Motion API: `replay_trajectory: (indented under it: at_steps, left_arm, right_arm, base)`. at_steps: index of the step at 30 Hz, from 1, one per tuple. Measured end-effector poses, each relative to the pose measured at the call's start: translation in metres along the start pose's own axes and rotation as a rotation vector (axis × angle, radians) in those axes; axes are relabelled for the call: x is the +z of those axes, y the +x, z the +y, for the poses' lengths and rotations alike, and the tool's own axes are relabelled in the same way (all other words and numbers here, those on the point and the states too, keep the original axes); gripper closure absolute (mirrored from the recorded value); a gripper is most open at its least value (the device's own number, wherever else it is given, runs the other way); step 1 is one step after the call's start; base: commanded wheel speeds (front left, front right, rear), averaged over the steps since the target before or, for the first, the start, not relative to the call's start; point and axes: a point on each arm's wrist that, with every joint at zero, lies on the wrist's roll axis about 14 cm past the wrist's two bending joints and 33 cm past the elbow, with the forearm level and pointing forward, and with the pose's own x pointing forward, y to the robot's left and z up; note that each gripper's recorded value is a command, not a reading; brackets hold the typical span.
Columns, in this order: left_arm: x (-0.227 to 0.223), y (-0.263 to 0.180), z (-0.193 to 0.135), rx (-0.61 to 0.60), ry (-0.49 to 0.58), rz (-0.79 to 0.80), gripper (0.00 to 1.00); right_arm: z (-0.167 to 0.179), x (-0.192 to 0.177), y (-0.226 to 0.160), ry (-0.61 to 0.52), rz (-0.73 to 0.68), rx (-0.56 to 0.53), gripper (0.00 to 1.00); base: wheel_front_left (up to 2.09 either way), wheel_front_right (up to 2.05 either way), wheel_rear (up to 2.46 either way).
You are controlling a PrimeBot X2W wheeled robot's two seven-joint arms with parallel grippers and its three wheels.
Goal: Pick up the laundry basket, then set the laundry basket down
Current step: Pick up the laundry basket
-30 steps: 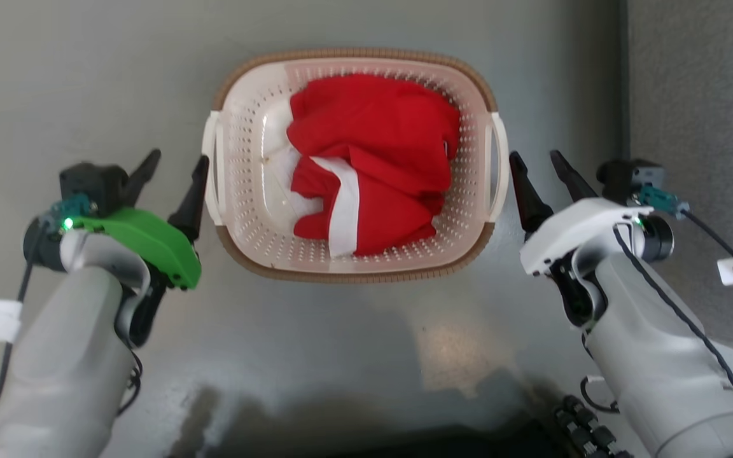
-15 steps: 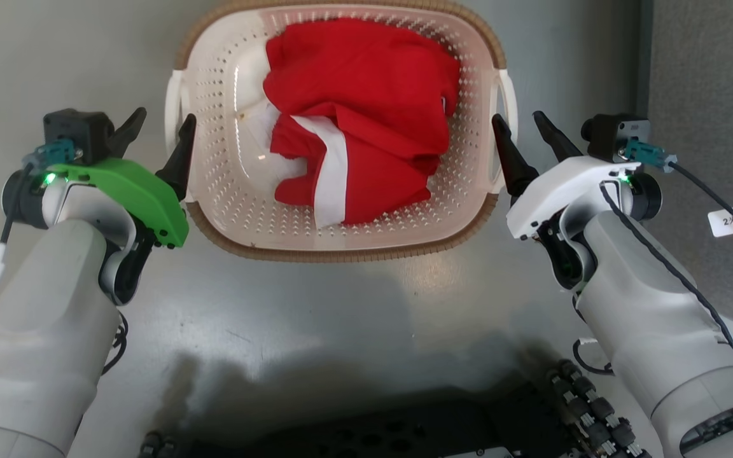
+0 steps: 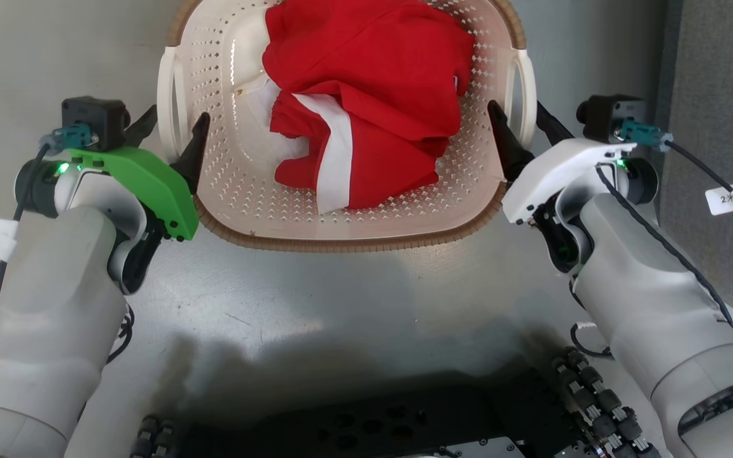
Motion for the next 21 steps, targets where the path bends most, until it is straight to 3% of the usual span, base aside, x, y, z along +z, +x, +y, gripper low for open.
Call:
replay_trajectory:
  at_steps: [1,2,3,4,5,21]
  left_arm:
    - [0.0,0.001,0.0,0.0,0.003,0.003,0.15]
    - [0.0,0.001,0.001,0.0,0.003,0.004,0.51]
    - [-0.001,0.002,0.002,0.002,0.001,0.007,0.65]
    - [-0.001,0.002,0.001,-0.004,0.0,0.008,0.92]
    - [-0.001,0.003,-0.002,-0.013,-0.003,0.01,1.0]
    - [0.009,-0.01,-0.018,-0.01,-0.033,0.004,1.0]
  right_arm:
    - [0.001,0.0,0.001,-0.004,0.002,0.003,0.62]
    - [0.002,0.001,0.002,-0.009,0.002,0.007,0.9]
    - [0.003,0.002,0.004,-0.012,0.001,0.012,1.0]
    - [0.004,0.003,0.006,-0.014,-0.001,0.016,1.0]
    - [0.007,0.004,0.007,-0.015,-0.002,0.023,1.0]
    - [0.024,0.024,-0.005,-0.039,-0.032,0.05,1.0]
  base:
    - [0.0,0.0,0.0]
    - [0.0,0.0,0.0]
    - [0.0,0.0,0.0]
    - [0.0,0.0,0.0]
    - [0.0,0.0,0.0]
    - [0.0,0.0,0.0]
